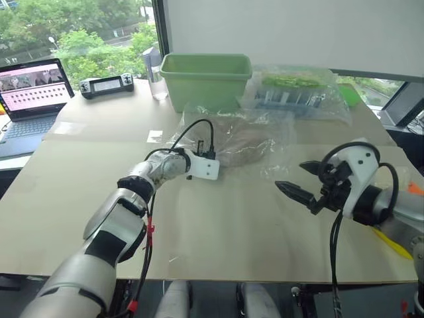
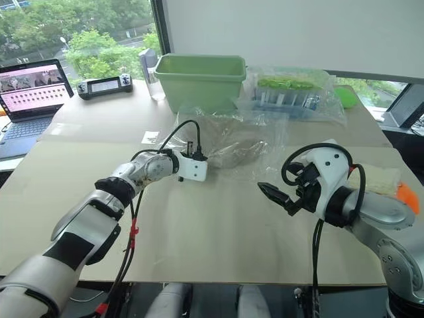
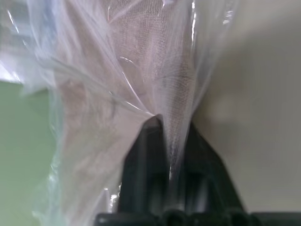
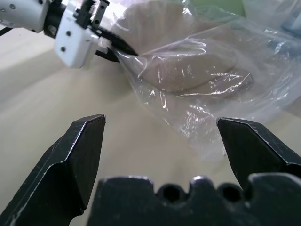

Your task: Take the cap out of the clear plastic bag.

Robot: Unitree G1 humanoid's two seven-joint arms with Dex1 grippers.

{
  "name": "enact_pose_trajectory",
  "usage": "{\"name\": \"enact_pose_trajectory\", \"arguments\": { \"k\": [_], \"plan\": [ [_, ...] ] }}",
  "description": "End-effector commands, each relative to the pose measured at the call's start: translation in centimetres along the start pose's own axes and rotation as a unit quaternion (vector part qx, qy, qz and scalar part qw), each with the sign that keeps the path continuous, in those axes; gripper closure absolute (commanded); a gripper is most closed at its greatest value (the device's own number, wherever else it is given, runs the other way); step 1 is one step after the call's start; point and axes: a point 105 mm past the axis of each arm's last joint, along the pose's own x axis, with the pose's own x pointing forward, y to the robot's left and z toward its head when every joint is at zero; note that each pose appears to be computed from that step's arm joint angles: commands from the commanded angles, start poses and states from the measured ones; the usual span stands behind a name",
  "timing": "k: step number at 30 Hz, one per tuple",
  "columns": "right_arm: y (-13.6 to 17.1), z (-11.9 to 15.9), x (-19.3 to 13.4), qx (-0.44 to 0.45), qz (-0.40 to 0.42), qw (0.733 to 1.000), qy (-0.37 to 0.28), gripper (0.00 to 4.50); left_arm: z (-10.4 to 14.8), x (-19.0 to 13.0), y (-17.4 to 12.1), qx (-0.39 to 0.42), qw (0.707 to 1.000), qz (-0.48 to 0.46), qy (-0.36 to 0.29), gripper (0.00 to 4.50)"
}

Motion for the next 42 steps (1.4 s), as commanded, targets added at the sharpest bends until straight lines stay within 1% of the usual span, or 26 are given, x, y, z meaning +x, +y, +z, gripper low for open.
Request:
{"name": "enact_pose_trajectory", "arguments": {
  "k": [1,2,3,5,7,10,11,14,17,21,23,24,25,29,30,34,35,39,40,42],
  "plan": [
    [-0.8,1.3,0.1,-0.021,-0.020,0.999,-0.022,0.00,2.5,-1.9,-0.6,0.039,0.994,0.002,-0.106,4.48],
    [-1.0,1.3,0.2,-0.020,-0.023,0.999,-0.024,0.00,2.9,-2.7,-1.4,0.047,0.990,-0.008,-0.132,4.48],
    [-1.1,1.4,0.2,-0.020,-0.024,0.999,-0.024,0.00,2.8,-3.2,-1.9,0.051,0.989,-0.015,-0.141,4.48],
    [-1.3,1.4,0.3,-0.021,-0.027,0.999,-0.026,0.00,1.3,-5.0,-2.8,0.059,0.990,-0.019,-0.130,4.48],
    [-1.4,1.4,0.5,-0.020,-0.027,0.999,-0.026,0.00,-0.3,-6.9,-3.0,0.086,0.990,-0.027,-0.113,4.48],
    [-1.4,1.4,0.9,-0.020,-0.022,0.999,-0.029,0.00,-2.0,-8.4,-3.2,0.120,0.988,-0.040,-0.088,4.48],
    [-1.3,1.4,1.1,-0.020,-0.020,0.999,-0.030,0.00,-3.0,-8.8,-3.5,0.147,0.985,-0.056,-0.068,4.48],
    [-1.4,1.5,1.4,-0.022,-0.016,0.999,-0.033,0.00,-4.4,-9.3,-3.1,0.197,0.978,-0.057,-0.041,4.48],
    [-1.5,1.6,1.6,-0.024,-0.014,0.999,-0.034,0.00,-5.1,-8.8,-2.2,0.254,0.966,-0.042,-0.026,4.48],
    [-1.6,1.6,1.6,-0.026,-0.015,0.999,-0.034,0.00,-6.1,-7.7,-1.7,0.331,0.943,-0.036,-0.001,4.48],
    [-1.6,1.5,1.5,-0.025,-0.018,0.999,-0.033,0.00,-6.4,-7.3,-1.3,0.355,0.934,-0.029,0.012,3.80],
    [-1.6,1.5,1.4,-0.025,-0.020,0.999,-0.032,0.00,-6.6,-7.2,-1.1,0.365,0.930,-0.028,0.021,3.70],
    [-1.6,1.4,1.4,-0.024,-0.021,0.999,-0.031,0.00,-6.9,-7.1,-0.9,0.374,0.927,-0.026,0.033,3.43],
    [-1.6,1.3,1.3,-0.023,-0.026,0.999,-0.029,0.00,-8.2,-6.9,0.2,0.394,0.915,-0.012,0.091,1.98],
    [-1.6,1.3,1.4,-0.023,-0.026,0.999,-0.028,0.00,-8.7,-7.0,0.5,0.398,0.911,-0.009,0.110,1.64],
    [-1.7,1.2,1.5,-0.023,-0.025,0.999,-0.024,0.00,-12.1,-9.0,1.6,0.348,0.906,0.001,0.240,0.34],
    [-1.7,1.2,1.5,-0.023,-0.025,0.999,-0.024,0.00,-12.6,-9.3,1.6,0.340,0.905,0.000,0.256,0.04],
    [-1.7,1.1,1.7,-0.024,-0.022,0.999,-0.023,0.00,-14.7,-12.1,2.2,0.263,0.907,0.035,0.327,0.04],
    [-1.6,1.1,1.7,-0.024,-0.020,0.999,-0.024,0.00,-15.0,-12.5,2.2,0.233,0.912,0.044,0.335,0.04],
    [-1.4,1.1,1.8,-0.024,-0.014,0.999,-0.023,0.00,-15.3,-13.2,2.1,0.134,0.929,0.075,0.337,0.04]
  ]
}}
